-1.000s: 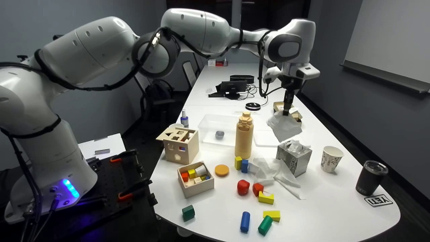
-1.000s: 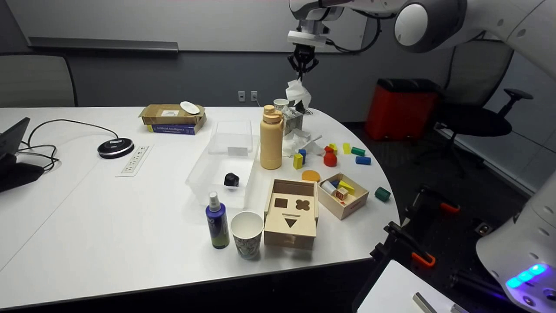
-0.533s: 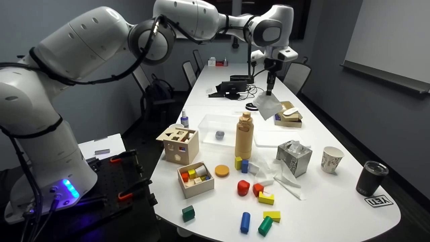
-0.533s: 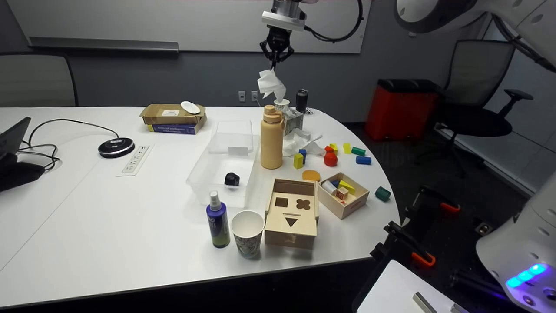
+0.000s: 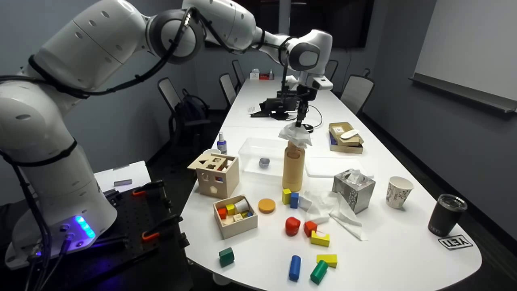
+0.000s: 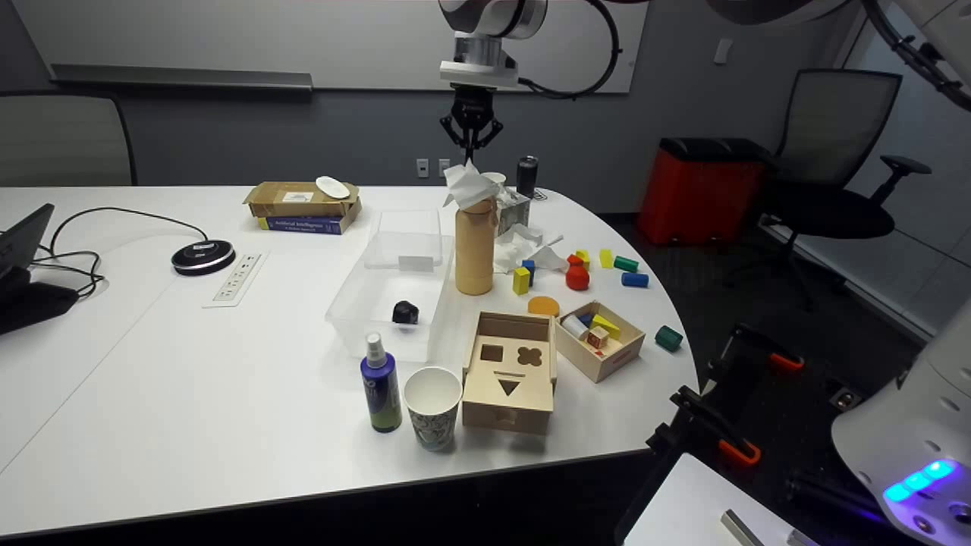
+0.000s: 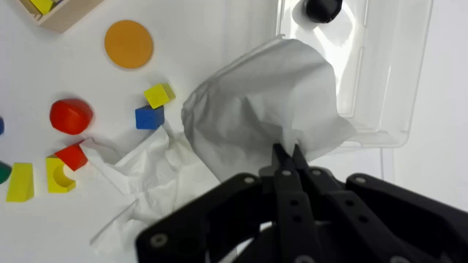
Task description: Pick up the wipe and clean the bottle
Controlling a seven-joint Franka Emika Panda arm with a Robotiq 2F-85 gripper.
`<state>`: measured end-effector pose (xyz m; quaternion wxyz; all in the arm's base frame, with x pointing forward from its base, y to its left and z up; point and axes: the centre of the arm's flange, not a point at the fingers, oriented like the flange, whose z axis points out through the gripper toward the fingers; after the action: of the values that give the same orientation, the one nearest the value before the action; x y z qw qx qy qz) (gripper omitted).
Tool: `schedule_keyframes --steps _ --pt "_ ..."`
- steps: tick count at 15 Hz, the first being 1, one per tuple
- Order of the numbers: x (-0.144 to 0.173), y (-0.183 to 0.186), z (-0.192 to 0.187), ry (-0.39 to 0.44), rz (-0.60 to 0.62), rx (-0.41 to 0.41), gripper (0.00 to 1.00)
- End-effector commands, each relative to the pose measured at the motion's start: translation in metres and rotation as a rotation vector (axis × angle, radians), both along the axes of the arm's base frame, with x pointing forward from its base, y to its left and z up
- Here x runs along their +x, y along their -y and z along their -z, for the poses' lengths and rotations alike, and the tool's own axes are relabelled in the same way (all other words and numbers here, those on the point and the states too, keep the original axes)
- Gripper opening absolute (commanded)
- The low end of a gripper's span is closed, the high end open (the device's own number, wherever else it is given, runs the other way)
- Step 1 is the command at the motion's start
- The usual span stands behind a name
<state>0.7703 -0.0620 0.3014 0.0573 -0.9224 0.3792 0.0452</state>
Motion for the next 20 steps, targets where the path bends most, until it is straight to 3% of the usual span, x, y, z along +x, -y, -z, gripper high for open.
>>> schedule_keyframes --steps 1,4,9,12,20 --pt "-0.079 -0.015 0.009 -0.040 -0.025 -0.019 0.00" --pt "-0.095 -0.019 0.018 -0.031 -0.031 -0.053 0.00" --pt "-0.111 -0.020 0.019 0.139 -0.055 -0.139 0.00" --pt "-0.123 -0.023 0.018 0.212 -0.053 -0.140 0.00" --pt "-0.185 -0.038 0.001 0.163 0.016 -0.054 0.00"
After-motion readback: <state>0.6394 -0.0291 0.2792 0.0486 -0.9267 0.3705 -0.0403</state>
